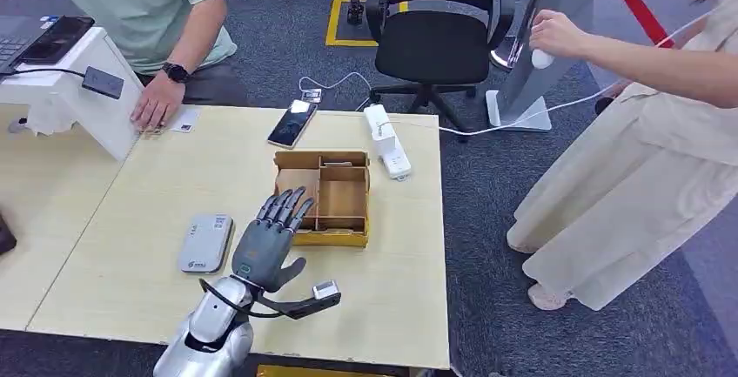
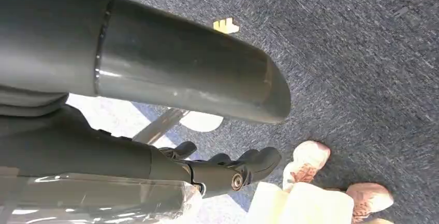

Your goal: Pass the card to the sensor for recognition and then transmit it.

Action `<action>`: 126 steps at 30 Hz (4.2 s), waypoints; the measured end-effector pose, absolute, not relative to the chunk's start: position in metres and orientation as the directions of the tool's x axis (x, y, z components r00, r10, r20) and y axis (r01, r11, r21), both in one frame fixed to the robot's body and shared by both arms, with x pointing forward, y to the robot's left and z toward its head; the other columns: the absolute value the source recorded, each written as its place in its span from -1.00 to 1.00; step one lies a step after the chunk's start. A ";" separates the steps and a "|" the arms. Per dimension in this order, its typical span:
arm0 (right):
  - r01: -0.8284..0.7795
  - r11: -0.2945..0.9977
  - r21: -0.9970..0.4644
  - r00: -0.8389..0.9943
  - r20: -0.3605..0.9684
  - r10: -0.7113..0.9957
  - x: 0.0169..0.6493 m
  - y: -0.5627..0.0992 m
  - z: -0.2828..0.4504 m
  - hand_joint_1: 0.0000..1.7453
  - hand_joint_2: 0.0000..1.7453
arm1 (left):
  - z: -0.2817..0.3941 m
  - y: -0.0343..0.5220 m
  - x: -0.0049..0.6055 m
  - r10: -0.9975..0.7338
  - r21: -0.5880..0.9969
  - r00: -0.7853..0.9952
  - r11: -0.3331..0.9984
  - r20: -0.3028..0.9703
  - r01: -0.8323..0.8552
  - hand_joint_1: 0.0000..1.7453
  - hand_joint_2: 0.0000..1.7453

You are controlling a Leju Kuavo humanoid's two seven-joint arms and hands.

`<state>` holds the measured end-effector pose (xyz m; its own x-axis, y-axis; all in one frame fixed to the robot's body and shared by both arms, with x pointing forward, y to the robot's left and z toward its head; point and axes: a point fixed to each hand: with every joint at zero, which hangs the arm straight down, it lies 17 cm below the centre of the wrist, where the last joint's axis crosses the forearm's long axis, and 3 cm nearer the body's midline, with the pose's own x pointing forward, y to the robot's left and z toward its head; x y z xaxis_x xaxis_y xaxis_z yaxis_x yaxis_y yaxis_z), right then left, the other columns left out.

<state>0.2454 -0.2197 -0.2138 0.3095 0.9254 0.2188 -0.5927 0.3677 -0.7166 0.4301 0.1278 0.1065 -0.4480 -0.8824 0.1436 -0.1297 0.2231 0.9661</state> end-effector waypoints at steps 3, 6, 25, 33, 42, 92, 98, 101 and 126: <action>-0.593 0.368 -0.716 0.309 0.219 0.925 0.245 -0.219 -0.214 -1.00 -1.00 | 0.108 0.128 0.431 -0.887 0.966 -0.442 0.214 0.131 -0.142 -1.00 1.00; -0.594 0.368 -0.716 0.309 0.219 0.925 0.245 -0.219 -0.214 -1.00 -1.00 | 0.110 0.127 0.432 -0.887 0.966 -0.444 0.211 0.125 -0.148 -1.00 1.00; -0.592 0.368 -0.718 0.308 0.221 0.926 0.244 -0.219 -0.214 -1.00 -1.00 | 0.083 0.130 0.433 -0.890 0.970 -0.407 0.241 0.206 -0.036 -1.00 1.00; -0.593 0.368 -0.716 0.308 0.221 0.925 0.244 -0.219 -0.214 -1.00 -1.00 | 0.085 0.138 0.436 -0.899 0.970 -0.395 0.233 0.189 -0.066 -1.00 1.00; -0.594 0.368 -0.715 0.308 0.220 0.925 0.244 -0.219 -0.214 -1.00 -1.00 | 0.097 0.146 0.442 -0.914 0.970 -0.382 0.203 0.139 -0.132 -1.00 1.00; -0.596 0.370 -0.713 0.308 0.222 0.925 0.243 -0.218 -0.215 -1.00 -1.00 | 0.100 0.141 0.444 -0.919 0.968 -0.375 0.193 0.121 -0.162 0.92 1.00; -0.597 0.372 -0.711 0.307 0.226 0.925 0.243 -0.215 -0.214 -1.00 -1.00 | 0.109 0.139 0.445 -0.920 0.964 -0.377 0.187 0.105 -0.188 1.00 1.00; -0.596 0.372 -0.711 0.306 0.228 0.925 0.243 -0.215 -0.214 -1.00 -1.00 | 0.106 0.137 0.444 -0.916 0.967 -0.387 0.188 0.109 -0.171 1.00 1.00; -0.589 0.372 -0.717 0.319 0.216 0.923 0.244 -0.218 -0.214 -1.00 -1.00 | 0.090 0.136 0.449 -0.909 0.972 -0.390 0.208 0.149 -0.112 1.00 1.00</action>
